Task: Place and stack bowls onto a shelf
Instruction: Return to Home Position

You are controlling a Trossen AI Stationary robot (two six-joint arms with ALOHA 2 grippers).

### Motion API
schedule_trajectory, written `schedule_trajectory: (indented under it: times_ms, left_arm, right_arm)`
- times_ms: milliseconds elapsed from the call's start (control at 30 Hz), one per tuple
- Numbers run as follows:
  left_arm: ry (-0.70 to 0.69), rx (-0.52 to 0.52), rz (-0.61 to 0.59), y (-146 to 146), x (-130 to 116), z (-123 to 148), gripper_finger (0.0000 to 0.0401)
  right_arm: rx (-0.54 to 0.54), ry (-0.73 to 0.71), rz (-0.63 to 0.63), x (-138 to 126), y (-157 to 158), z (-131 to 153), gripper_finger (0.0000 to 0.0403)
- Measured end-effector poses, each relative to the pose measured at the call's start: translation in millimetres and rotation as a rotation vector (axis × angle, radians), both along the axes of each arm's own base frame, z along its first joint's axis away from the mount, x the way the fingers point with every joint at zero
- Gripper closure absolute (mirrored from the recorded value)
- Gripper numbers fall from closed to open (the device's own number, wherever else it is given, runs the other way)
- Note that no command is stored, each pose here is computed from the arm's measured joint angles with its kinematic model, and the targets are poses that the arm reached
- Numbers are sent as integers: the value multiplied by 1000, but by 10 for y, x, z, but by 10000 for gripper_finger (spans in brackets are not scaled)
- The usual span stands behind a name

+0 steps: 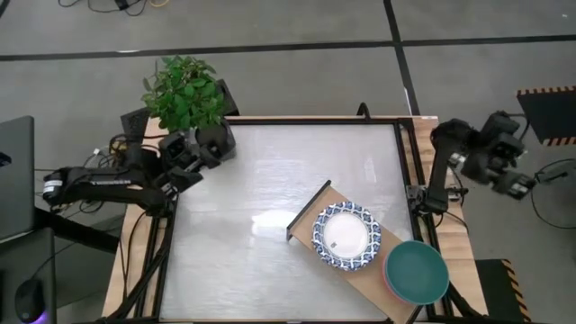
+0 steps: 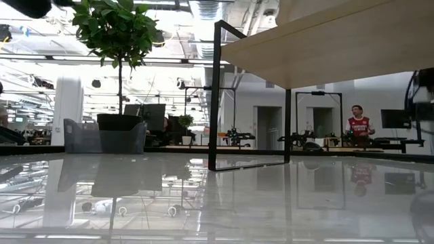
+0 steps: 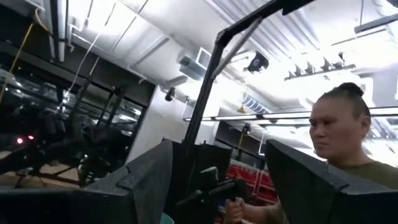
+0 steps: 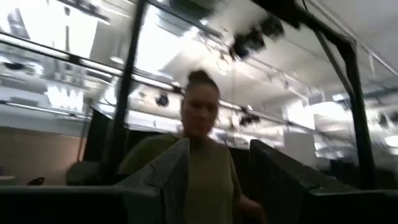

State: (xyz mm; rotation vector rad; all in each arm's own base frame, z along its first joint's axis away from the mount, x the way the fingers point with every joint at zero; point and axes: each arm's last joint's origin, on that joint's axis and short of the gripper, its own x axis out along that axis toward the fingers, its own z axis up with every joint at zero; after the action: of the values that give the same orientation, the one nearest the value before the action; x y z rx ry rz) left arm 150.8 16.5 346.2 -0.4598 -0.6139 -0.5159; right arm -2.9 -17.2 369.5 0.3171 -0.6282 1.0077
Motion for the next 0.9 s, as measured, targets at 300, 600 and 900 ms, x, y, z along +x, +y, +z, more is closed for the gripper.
schedule_trajectory:
  times_ms: [300, 600, 900]
  left_arm:
    - [160, 86, 94, -3, 1, -117, 159]
    - [395, 116, 194, -6, 211, -378, 159]
    - [423, 160, 153, -18, 240, -422, 159]
  right_arm:
    - [-97, 57, 1, 98, 133, -187, 210]
    - [5, 107, 34, 179, 588, -700, 210]
    - [240, 220, -17, 333, 782, -1362, 210]
